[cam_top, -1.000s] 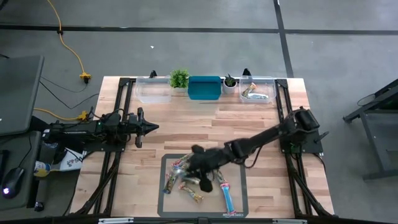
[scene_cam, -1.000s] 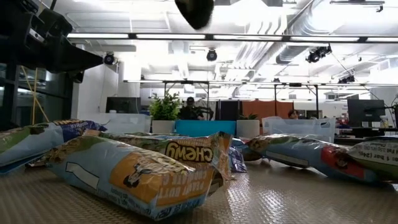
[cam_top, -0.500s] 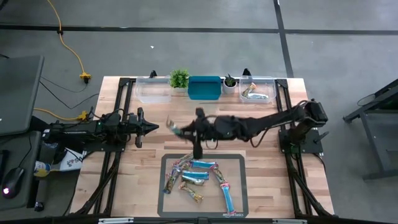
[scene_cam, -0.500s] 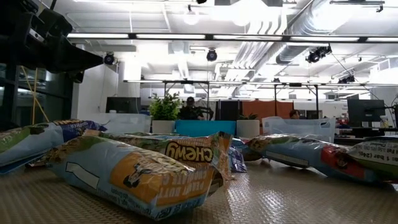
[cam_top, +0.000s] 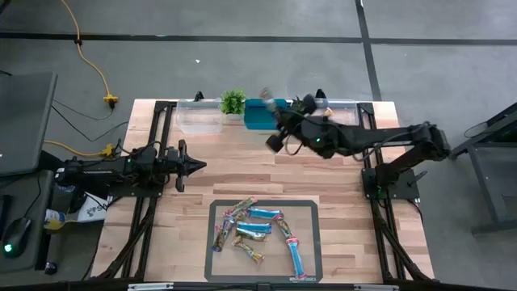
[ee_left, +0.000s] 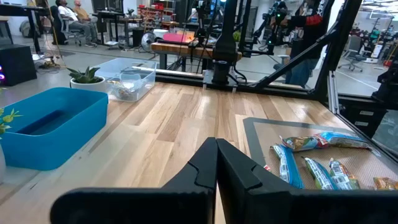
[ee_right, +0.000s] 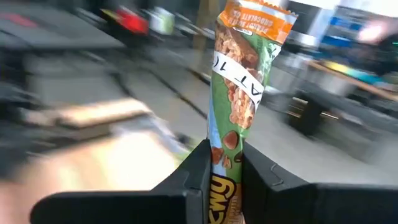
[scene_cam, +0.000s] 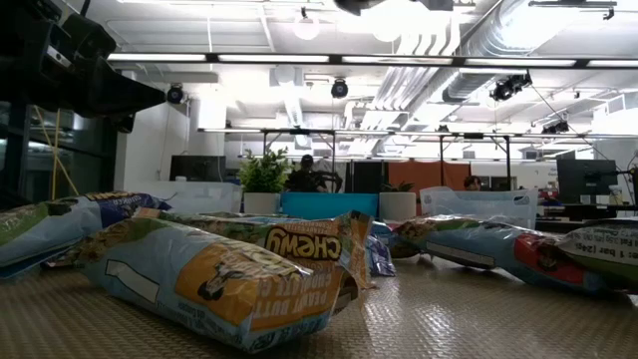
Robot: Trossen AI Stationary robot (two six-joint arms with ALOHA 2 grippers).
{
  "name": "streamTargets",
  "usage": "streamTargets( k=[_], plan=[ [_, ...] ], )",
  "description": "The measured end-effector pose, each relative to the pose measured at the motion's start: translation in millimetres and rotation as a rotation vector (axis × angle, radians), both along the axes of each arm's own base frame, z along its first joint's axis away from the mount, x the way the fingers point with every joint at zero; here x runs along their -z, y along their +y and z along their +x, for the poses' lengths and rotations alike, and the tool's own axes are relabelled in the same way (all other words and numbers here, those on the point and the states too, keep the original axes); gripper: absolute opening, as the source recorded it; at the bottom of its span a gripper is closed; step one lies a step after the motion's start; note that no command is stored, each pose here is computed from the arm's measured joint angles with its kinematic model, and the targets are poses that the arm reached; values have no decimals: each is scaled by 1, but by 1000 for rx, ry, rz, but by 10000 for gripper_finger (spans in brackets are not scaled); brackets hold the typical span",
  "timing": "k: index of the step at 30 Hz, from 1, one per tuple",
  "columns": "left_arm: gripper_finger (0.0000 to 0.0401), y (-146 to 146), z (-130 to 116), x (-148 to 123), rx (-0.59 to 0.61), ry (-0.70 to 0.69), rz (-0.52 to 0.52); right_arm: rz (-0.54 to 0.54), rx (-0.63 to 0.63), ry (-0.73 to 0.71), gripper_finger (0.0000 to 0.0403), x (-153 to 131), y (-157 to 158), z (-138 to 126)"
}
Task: Pick and place Granola Bars by type
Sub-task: Put the yellow granola bar into the right transparent bin
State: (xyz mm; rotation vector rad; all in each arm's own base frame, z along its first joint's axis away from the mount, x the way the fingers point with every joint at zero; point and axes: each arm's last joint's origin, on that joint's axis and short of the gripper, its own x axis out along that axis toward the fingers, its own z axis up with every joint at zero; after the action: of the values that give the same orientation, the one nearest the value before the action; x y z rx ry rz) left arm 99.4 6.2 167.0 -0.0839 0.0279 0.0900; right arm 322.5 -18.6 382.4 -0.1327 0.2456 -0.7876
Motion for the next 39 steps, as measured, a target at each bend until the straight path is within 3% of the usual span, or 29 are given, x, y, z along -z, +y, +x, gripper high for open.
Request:
streamTargets(
  k=[9,17,22,29,39],
  plan=[
    [1,0,0,0,0,0,0,26,364,261,44,1,-46,-66],
    [1,0,0,0,0,0,0,193,537,599,47,23,-90,-115],
    [1,0,0,0,0,0,0,306,541,800,49,34,-121,-136],
    [1,0,0,0,0,0,0,443,536,873,40,49,-168,-153],
    [1,0,0,0,0,0,0,695,447,1137,49,105,-211,-151]
  ],
)
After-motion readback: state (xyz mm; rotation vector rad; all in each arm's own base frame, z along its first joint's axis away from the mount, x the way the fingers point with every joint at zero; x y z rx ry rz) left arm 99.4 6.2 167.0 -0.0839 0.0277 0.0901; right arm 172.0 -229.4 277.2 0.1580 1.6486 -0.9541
